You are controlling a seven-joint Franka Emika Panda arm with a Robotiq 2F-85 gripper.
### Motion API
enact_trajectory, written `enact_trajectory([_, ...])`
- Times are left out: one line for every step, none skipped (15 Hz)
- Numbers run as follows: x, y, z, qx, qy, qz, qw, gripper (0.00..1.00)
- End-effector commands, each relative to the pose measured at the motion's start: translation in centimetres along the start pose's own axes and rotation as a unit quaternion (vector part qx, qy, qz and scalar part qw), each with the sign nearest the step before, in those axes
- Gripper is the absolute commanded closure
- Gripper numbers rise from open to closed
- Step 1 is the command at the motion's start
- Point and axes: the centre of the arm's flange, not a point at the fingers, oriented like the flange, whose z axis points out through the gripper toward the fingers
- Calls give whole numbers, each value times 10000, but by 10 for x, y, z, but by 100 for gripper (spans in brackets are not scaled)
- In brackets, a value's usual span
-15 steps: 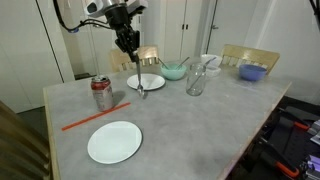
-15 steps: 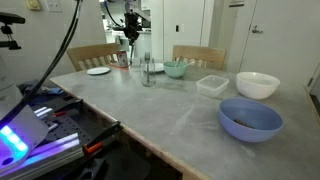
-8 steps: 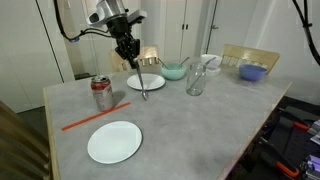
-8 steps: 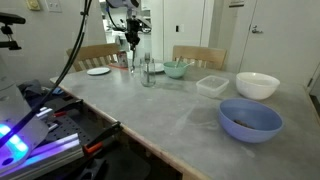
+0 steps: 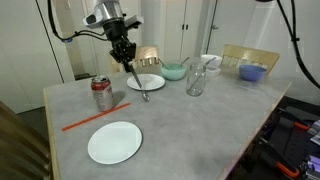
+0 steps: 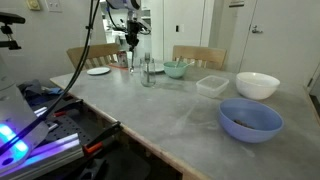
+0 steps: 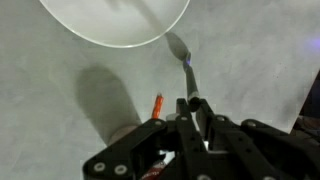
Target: Take the spoon from the bottle and put it on the table
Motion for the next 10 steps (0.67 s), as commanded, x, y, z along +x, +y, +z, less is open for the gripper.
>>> enact_trajectory([6, 40, -14, -34, 113, -223, 9997, 96])
enact_trajectory([7, 42, -15, -68, 95, -251, 9996, 96])
enact_trajectory([8, 44, -16, -100, 84, -272, 9995, 96])
enact_trajectory([8, 46, -18, -137, 73, -291, 9995, 96])
enact_trajectory([8, 48, -20, -173, 72, -319, 9993, 96])
enact_trajectory([8, 50, -23, -234, 76, -337, 9991, 96])
enact_trajectory([9, 50, -24, -268, 77, -355, 9990, 96])
enact_trajectory([9, 51, -26, -292, 84, -373, 9988, 96])
enact_trajectory([9, 51, -29, -320, 90, -386, 9987, 96])
enact_trajectory([8, 52, -32, -362, 101, -394, 9985, 96])
